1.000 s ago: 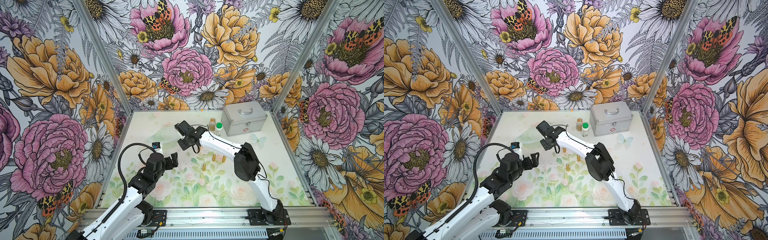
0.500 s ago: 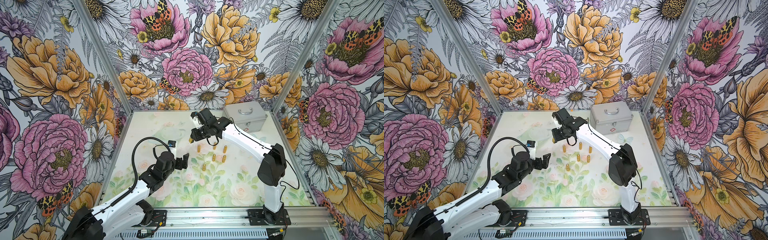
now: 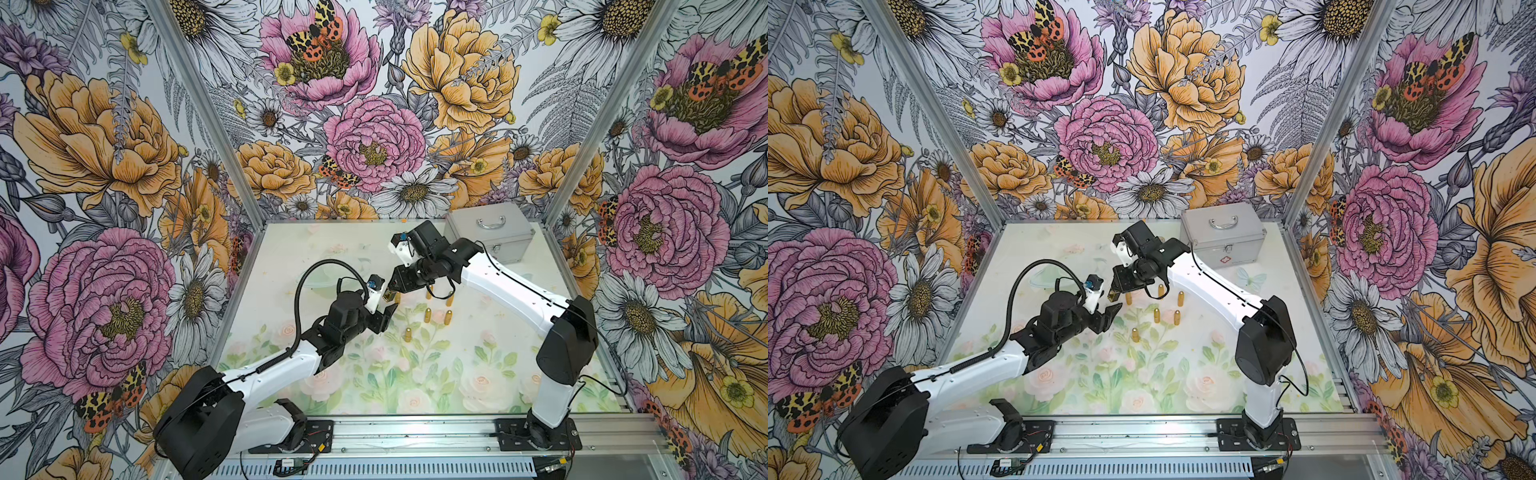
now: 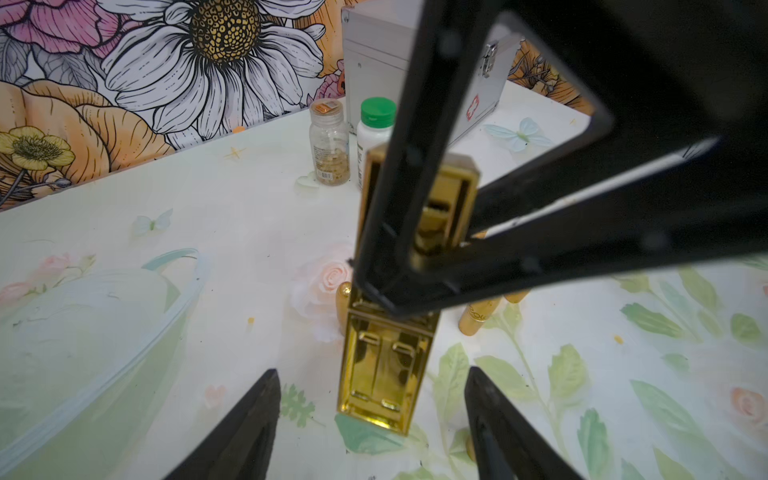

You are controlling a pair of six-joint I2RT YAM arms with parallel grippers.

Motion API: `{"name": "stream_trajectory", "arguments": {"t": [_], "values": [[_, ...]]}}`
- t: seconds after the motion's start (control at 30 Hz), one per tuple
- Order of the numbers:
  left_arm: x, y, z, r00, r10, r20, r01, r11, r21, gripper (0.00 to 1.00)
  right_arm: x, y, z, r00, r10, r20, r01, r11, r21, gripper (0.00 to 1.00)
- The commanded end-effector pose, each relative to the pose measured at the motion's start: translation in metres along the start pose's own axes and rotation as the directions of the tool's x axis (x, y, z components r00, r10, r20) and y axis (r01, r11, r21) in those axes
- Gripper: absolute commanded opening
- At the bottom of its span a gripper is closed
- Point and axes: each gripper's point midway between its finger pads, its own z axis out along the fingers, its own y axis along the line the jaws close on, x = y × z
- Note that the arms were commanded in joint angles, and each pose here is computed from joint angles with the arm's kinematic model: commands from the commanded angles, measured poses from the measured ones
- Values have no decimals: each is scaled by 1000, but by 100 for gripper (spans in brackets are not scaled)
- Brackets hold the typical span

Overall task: Open the lipstick cap
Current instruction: Open the cover of the lipstick.

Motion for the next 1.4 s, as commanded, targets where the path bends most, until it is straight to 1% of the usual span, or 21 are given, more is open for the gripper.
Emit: {"name": "stream_trajectory", "arguments": {"t": [0.0,0.03,0.1,0.23,0.4,0.47,0.53,0.7,0.77,1.0,1.1,1.17,1.37], "values": [[-13,-12,-2,998,36,58,-41,996,81,65,-2,13,-19,1000,2,29,0,999,-49,22],[-14,-12,-3,997,35,65,-41,995,88,64,-2,12,-20,1000,0,31,1,999,-46,22],[-15,-12,-4,997,29,67,-36,995,98,58,-2,12,-21,999,5,34,-3,999,-48,22],[-16,-10,-7,997,26,71,-33,994,100,51,-2,14,-22,999,7,32,-5,998,-57,21],[-16,-6,-9,997,20,71,-27,995,99,48,-3,17,-24,999,10,34,-8,998,-70,20],[-17,-7,-9,997,25,70,-32,994,109,44,-4,17,-25,999,9,39,-6,998,-67,19],[-17,-7,-8,997,28,65,-35,994,108,44,-4,17,-25,999,8,37,-6,998,-70,19],[-17,-8,-7,997,32,64,-39,993,113,36,-4,17,-23,999,12,33,-9,997,-73,19],[-17,-7,-8,997,33,64,-40,993,108,31,-5,17,-24,999,13,35,-10,997,-72,18],[-14,-4,-10,998,28,59,-33,996,78,19,-10,19,-27,999,9,52,-5,997,-72,18],[-13,-2,-11,998,19,58,-23,998,66,17,-13,20,-32,998,3,68,2,998,-67,18],[-13,0,-11,998,13,55,-15,999,49,13,-16,22,-36,997,-4,81,9,998,-69,18],[-1,7,-11,1000,-5,26,5,1000,-9,8,-29,29,-55,989,-37,145,46,997,-56,18]]}}
